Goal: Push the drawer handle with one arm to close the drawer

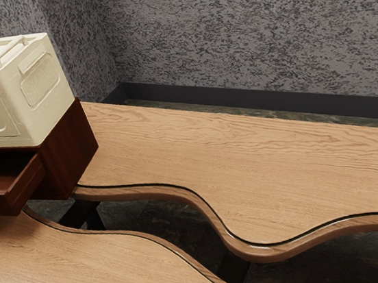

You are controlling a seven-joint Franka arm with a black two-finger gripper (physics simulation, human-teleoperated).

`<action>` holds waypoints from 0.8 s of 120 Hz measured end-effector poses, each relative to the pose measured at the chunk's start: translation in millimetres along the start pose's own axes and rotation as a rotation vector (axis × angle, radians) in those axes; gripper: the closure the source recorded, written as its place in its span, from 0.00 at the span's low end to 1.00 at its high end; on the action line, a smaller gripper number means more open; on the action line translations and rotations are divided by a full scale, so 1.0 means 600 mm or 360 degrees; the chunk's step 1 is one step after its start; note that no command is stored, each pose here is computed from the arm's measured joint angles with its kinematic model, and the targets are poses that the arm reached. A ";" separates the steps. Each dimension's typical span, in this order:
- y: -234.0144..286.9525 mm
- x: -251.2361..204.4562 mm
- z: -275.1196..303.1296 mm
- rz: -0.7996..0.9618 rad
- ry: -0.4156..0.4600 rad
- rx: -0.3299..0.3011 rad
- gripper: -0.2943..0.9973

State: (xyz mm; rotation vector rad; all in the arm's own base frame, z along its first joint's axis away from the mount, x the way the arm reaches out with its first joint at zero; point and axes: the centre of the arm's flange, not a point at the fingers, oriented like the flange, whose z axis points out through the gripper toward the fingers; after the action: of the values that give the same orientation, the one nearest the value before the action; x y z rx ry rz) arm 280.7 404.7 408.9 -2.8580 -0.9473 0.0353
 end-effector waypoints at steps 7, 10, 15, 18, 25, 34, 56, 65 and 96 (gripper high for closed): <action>0.003 0.009 -0.006 0.0065 0.0030 0.0011 0.83; 0.004 0.012 -0.008 0.0089 0.0043 0.0015 0.83; 0.008 0.019 -0.012 0.0131 0.0061 0.0018 0.83; 0.011 0.024 -0.013 0.0158 0.0068 0.0019 0.84; 0.021 0.032 -0.014 0.0217 0.0082 0.0021 0.84; 0.032 0.038 -0.015 0.0283 0.0096 0.0023 0.84; 0.046 0.058 -0.008 0.0389 0.0128 0.0005 0.84; 0.051 0.071 -0.011 0.0429 0.0149 0.0005 0.84; 0.061 0.102 -0.003 0.0534 0.0170 -0.0007 0.84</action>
State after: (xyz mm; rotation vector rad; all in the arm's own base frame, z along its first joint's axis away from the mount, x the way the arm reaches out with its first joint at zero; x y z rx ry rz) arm 351.9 411.8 407.1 -2.9538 -0.4425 -0.0855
